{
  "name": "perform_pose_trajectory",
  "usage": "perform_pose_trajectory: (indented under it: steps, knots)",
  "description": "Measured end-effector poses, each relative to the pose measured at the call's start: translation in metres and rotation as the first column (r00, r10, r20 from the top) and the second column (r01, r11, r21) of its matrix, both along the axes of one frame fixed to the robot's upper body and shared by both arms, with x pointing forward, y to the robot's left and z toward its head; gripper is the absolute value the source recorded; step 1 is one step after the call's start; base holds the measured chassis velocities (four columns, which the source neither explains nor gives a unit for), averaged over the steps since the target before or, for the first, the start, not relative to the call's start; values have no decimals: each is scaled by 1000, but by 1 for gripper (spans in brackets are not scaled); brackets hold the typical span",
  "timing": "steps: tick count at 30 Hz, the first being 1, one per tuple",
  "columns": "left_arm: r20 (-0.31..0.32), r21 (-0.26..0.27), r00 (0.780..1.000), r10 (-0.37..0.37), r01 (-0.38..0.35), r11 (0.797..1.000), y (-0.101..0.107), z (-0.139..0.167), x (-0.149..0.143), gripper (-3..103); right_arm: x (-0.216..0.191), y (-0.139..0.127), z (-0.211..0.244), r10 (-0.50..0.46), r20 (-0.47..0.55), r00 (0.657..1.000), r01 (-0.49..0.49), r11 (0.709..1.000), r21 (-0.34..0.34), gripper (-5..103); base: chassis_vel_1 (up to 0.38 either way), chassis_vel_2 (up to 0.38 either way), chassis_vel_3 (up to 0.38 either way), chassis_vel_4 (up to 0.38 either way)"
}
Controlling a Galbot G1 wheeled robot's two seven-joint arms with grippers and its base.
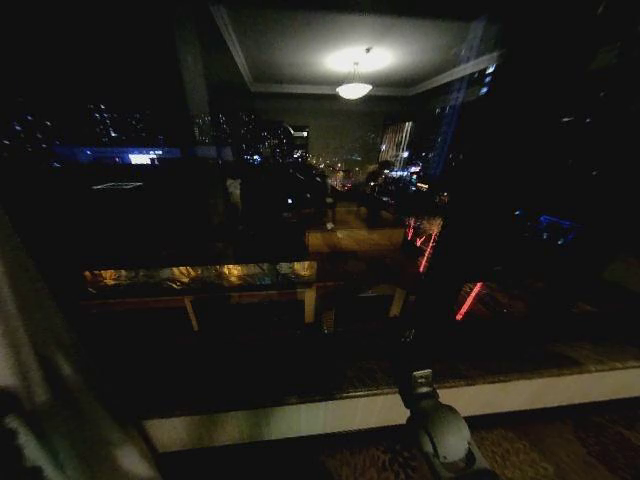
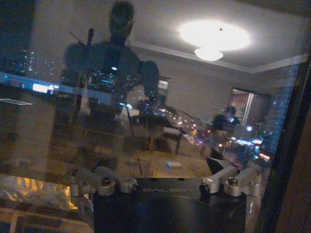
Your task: Open the curtains by pulling them apart, changing their state from closed to fully open.
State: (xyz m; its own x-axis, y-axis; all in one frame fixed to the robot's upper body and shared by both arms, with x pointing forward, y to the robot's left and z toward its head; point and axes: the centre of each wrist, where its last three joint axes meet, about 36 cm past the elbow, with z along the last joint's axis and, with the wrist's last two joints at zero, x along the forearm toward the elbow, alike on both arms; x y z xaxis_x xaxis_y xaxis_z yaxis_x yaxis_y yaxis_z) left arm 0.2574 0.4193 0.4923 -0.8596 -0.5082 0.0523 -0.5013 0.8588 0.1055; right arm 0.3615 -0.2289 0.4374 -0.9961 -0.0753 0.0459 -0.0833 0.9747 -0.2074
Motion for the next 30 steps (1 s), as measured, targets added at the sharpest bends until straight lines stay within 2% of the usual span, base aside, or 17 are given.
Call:
perform_pose_trajectory:
  steps: [1, 2, 3, 5, 7, 8, 11, 13, 14, 16, 19, 20, 23, 25, 27, 29, 30]
  knots:
    - [0, 0, 1000, 0, 0, 1000, 0, 0, 0, 26, 0, 0, 0, 0, 0, 1000, 0, 1000, 0, 100, 0, 0, 0, 0]
    - [6, -19, 998, -64, 64, 998, -4, -1, -1, 31, 0, 0, 0, 2, -6, 1000, -2, 1000, 1, 100, 0, 0, 0, 0]
    - [21, -48, 982, -188, 189, 981, -14, -3, -4, 36, -1, -1, 2, 14, -29, 999, -13, 1000, 9, 100, 0, 0, 0, 0]
    - [36, -70, 965, -261, 263, 962, -31, -4, -4, 47, -3, -2, 5, 26, -52, 998, -24, 999, 34, 100, 0, 0, 0, 0]
    - [37, -70, 964, -263, 265, 962, -36, -3, -4, 47, -3, -2, 5, 27, -57, 998, -24, 999, 40, 100, 0, 0, 0, 0]
    - [35, -64, 966, -254, 256, 965, -41, -2, -4, 53, -2, -3, 5, 26, -59, 998, -23, 999, 45, 100, 0, 0, 0, 0]
    - [18, -7, 988, -155, 155, 988, -58, 2, -1, 69, 1, -4, 3, 18, -62, 998, -15, 999, 53, 100, 0, 0, 0, 0]
    - [18, 6, 992, -125, 125, 992, -60, 3, 0, 69, 2, -5, 3, 15, -61, 998, -12, 999, 52, 100, 0, 0, 0, 0]
    - [20, 25, 997, -74, 74, 997, -63, 4, 2, 80, 4, -7, 4, 10, -59, 998, -7, 999, 51, 100, 0, 0, 0, 0]
    - [19, 47, 1000, -22, 21, 999, -67, 3, 5, 85, 5, -8, 4, 5, -57, 998, -2, 999, 49, 100, 0, 0, 0, 0]
    - [12, 61, 1000, 3, -4, 998, -72, 3, 5, 90, 6, -9, 4, 3, -55, 998, 0, 999, 48, 100, 0, 0, 0, 0]
    - [4, 57, 1000, 18, -18, 998, -81, 3, 2, 98, 7, -10, 4, 2, -54, 999, 1, 999, 47, 100, 0, 0, 0, 0]
    - [0, 38, 1000, 16, -16, 999, -92, 6, -4, 100, 8, -10, 4, 1, -52, 999, 1, 999, 47, 100, 0, 0, 0, 0]
    - [-10, -1, 1000, -17, 17, 1000, -105, 13, -15, 100, 11, -10, 6, 3, -45, 999, -1, 999, 46, 100, 0, 0, 0, 0]
    - [-14, -26, 996, -83, 83, 996, -109, 19, -23, 100, 14, -8, 8, 9, -38, 999, -7, 999, 46, 100, 0, 0, 0, 0]
    - [-10, -37, 994, -111, 111, 993, -109, 20, -25, 100, 15, -8, 9, 11, -37, 999, -9, 999, 46, 100, 0, 0, 0, 0]
    - [9, -63, 986, -169, 169, 984, -106, 22, -25, 100, 18, -6, 10, 15, -34, 999, -13, 999, 46, 100, 0, 0, 0, 0]
